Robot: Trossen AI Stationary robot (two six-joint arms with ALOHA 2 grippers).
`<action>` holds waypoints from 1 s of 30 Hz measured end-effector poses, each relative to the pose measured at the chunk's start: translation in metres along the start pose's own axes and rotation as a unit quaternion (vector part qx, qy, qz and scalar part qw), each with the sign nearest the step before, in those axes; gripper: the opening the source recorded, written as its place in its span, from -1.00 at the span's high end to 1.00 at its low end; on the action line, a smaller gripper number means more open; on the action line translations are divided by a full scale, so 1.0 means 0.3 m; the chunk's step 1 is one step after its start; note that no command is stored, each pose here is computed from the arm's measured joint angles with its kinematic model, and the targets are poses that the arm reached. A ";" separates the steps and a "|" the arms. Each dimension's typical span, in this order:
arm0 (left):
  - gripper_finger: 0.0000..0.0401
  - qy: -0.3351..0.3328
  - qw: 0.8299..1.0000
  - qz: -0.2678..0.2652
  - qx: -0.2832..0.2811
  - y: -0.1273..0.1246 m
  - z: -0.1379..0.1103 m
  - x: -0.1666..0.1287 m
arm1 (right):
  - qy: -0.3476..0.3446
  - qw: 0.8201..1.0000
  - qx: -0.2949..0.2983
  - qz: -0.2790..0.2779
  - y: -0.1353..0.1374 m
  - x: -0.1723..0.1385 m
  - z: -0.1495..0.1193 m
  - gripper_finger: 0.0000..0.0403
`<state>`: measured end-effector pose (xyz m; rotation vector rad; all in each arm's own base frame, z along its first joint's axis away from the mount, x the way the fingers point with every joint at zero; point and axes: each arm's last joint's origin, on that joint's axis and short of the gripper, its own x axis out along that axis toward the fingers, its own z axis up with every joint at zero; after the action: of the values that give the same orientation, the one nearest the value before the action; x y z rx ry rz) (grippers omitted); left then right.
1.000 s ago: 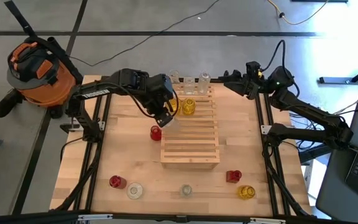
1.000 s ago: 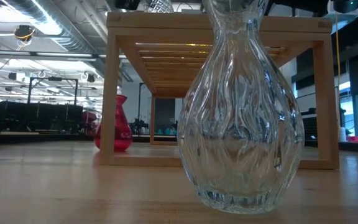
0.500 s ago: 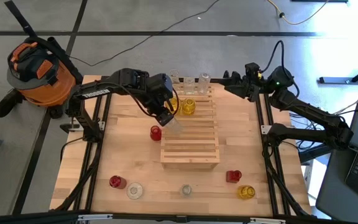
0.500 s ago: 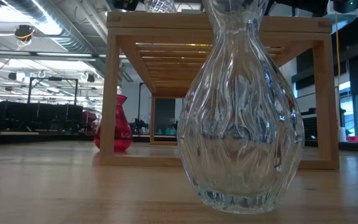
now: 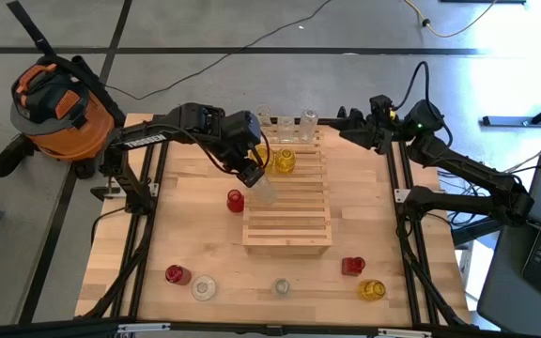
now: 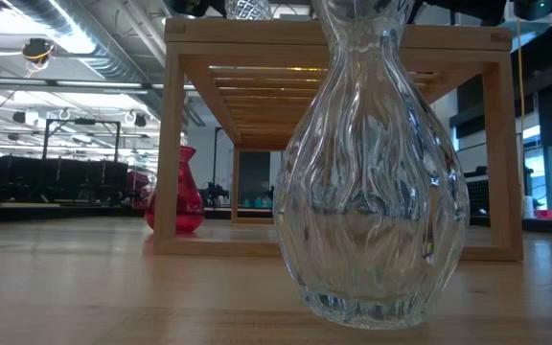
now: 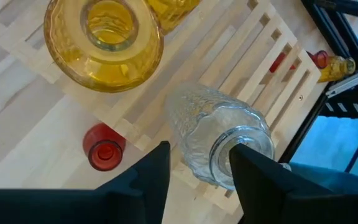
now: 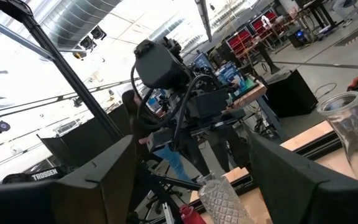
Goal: Sort vases onto shelf
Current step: Put the transparent vase on the shelf
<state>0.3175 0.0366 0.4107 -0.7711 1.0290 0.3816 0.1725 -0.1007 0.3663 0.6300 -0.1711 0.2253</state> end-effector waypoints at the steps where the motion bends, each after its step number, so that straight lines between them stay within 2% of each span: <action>1: 0.22 -0.003 1.000 -0.001 0.001 -0.002 0.001 -0.010 | 0.001 1.000 0.000 0.001 0.000 0.000 0.000 -0.32; 9: 0.22 -0.087 0.996 -0.011 0.004 -0.024 0.013 -0.152 | 0.003 1.000 0.000 0.003 0.001 0.000 -0.001 -0.32; 11: 0.22 -0.088 0.996 -0.008 -0.007 -0.020 0.003 -0.187 | 0.009 1.000 0.001 0.008 0.002 0.000 -0.002 -0.32; 14: 0.23 -0.049 0.999 0.019 -0.016 -0.013 -0.038 -0.197 | 0.021 1.000 0.005 0.022 0.011 -0.004 -0.003 -0.32; 19: 0.43 0.041 0.999 -0.028 -0.004 -0.059 -0.074 -0.090 | 0.029 0.999 0.006 0.032 0.017 -0.005 -0.003 -0.32; 23: 0.71 0.083 0.997 0.000 0.002 -0.045 -0.084 0.048 | 0.026 0.999 0.006 0.028 0.015 -0.005 -0.003 -0.32; 26: 0.94 0.068 0.998 0.004 0.012 -0.037 -0.072 0.123 | 0.026 0.999 0.006 0.028 0.015 -0.005 -0.003 -0.32; 30: 0.97 0.033 0.999 0.005 0.015 -0.038 -0.058 0.161 | 0.025 0.999 0.006 0.028 0.015 -0.005 -0.003 -0.32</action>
<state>0.3370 0.0131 0.3680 -0.7569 1.0992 0.3507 0.1699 -0.0968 0.3679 0.6314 -0.1386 0.2952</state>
